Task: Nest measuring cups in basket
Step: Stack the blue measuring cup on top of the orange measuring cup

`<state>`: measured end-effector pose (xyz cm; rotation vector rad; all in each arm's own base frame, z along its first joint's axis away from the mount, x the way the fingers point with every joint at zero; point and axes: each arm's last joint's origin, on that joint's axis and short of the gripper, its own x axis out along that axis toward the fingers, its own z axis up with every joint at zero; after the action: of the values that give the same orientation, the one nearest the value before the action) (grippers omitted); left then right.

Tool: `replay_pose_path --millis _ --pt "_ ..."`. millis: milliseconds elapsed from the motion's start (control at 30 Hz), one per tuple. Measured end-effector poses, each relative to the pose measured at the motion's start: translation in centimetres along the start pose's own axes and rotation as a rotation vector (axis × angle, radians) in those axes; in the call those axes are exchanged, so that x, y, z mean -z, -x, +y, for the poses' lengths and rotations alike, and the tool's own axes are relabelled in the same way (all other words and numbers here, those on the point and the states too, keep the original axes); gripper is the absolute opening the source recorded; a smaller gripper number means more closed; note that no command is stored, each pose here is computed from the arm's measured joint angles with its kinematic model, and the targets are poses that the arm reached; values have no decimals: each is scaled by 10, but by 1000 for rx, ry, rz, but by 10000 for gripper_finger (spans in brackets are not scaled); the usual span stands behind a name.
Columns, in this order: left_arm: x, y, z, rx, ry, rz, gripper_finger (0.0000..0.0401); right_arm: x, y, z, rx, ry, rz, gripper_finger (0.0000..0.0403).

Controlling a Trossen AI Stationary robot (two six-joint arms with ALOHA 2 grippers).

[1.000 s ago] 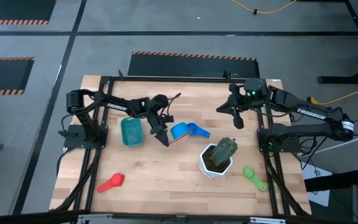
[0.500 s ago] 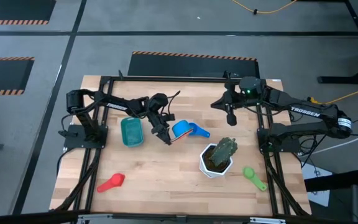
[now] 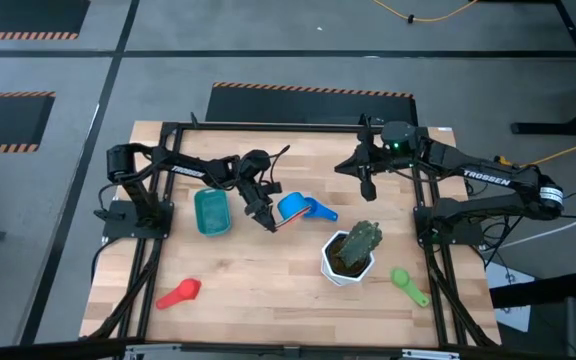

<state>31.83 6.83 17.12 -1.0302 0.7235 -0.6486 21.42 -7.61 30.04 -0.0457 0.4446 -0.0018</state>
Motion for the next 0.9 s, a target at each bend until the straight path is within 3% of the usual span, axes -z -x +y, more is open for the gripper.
replay_pose_path --millis 533,700,900 --pt "0 0 0 -8 0 -7 137 0 -1 2 -88 -10 -11 33" --pt "0 0 0 -8 0 -7 137 4 -11 0 -98 -94 25 33" --pt "0 0 0 -8 0 -7 137 12 -29 -1 -191 -118 67 33"
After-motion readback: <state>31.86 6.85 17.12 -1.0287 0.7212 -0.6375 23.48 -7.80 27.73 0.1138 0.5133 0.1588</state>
